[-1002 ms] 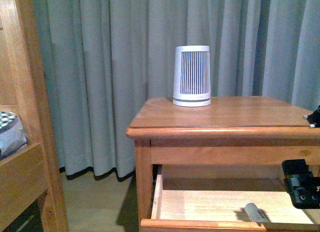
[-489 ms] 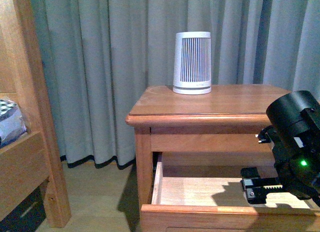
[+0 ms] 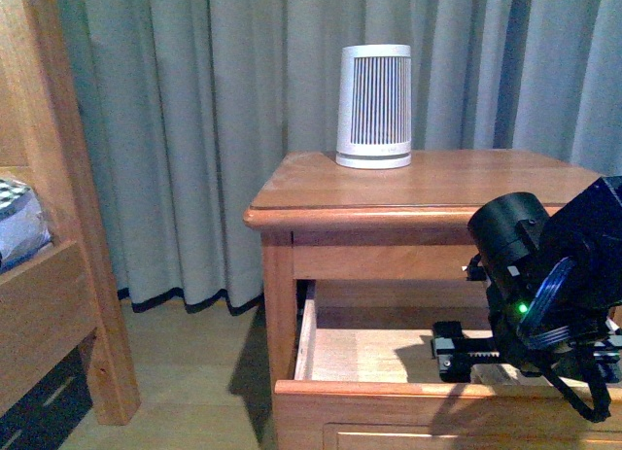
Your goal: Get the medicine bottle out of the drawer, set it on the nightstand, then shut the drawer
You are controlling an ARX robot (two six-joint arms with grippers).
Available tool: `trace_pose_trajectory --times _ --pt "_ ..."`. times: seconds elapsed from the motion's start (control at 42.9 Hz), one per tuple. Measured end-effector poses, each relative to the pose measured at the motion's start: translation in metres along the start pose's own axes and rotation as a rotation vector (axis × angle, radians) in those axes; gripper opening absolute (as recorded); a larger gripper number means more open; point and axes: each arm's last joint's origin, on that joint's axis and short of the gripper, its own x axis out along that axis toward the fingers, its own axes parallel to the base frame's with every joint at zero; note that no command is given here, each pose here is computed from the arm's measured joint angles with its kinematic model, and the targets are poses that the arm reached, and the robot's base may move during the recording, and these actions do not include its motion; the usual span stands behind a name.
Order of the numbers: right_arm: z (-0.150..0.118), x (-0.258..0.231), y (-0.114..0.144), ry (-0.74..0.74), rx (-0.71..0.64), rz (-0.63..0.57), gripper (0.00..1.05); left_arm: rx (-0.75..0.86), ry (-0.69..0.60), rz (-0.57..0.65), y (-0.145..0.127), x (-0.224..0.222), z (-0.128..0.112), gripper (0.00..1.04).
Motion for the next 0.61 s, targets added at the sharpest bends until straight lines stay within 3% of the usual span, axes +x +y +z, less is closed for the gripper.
trace_pose_trajectory --times 0.373,0.606 --pt "-0.007 0.015 0.013 0.009 0.004 0.011 0.97 0.0 0.0 0.0 0.0 0.0 0.0 0.98" --pt "-0.007 0.019 0.01 0.003 0.013 0.006 0.62 0.0 0.0 0.0 0.0 0.0 0.0 0.98"
